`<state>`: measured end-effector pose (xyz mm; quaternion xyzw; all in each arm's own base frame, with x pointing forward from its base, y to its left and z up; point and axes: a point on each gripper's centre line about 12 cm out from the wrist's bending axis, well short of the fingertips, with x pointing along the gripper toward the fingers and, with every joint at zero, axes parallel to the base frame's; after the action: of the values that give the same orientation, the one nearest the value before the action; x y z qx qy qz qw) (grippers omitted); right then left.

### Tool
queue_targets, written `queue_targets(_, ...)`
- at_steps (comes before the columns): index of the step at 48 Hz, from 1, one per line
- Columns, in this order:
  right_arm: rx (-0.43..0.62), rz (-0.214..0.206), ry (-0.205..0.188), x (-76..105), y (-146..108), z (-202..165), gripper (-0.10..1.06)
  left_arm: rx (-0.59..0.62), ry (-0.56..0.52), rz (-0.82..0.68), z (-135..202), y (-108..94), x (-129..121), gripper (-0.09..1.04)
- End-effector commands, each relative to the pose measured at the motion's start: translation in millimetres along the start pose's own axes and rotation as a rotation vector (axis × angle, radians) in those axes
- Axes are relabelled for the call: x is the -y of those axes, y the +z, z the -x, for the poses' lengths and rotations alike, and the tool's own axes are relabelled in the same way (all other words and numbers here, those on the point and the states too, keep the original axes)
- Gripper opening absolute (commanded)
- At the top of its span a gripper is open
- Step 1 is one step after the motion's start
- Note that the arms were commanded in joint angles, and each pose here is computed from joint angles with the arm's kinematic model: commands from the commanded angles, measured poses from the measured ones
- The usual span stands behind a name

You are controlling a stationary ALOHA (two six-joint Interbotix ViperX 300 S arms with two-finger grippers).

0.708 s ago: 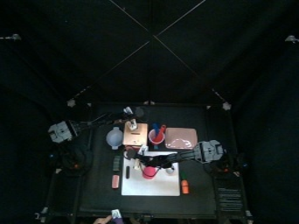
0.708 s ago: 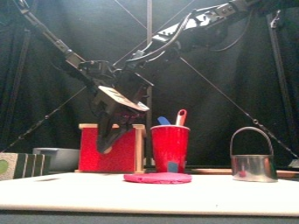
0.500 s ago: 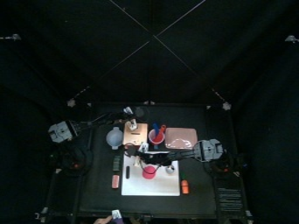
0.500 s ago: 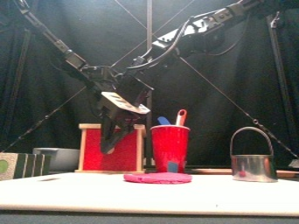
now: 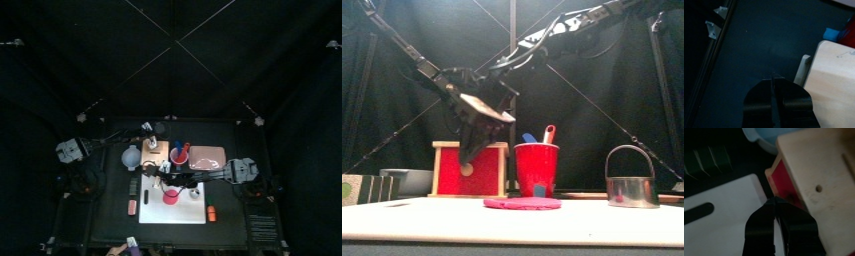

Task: Get the cutter from the drawer then cut the dough then place the extra dough in the bowl
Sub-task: Cut the dough

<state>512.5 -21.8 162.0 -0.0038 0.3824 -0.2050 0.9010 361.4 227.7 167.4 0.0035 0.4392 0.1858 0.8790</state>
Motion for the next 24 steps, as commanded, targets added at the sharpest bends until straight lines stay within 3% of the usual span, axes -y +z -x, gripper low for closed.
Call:
queue_targets(1,0.105,-0.02,0.066,-14.5,32,57,0.25,0.127,0.035,0.001,26,30,-7,0.39)
queue_targets(5,0.117,-0.009,0.075,-19.6,31,85,0.26,0.196,0.053,0.009,42,45,-11,0.39)
queue_targets(13,0.078,0.024,0.059,-23.2,6,131,0.32,0.285,0.065,0.04,62,54,-10,0.39)
queue_targets(20,0.026,0.028,0.08,-25.7,-23,166,0.5,0.375,0.064,0.071,75,55,-1,0.39)
queue_targets(24,-0.022,-0.011,0.1,-20.0,-40,182,0.66,0.45,0.061,0.09,83,55,10,0.39)
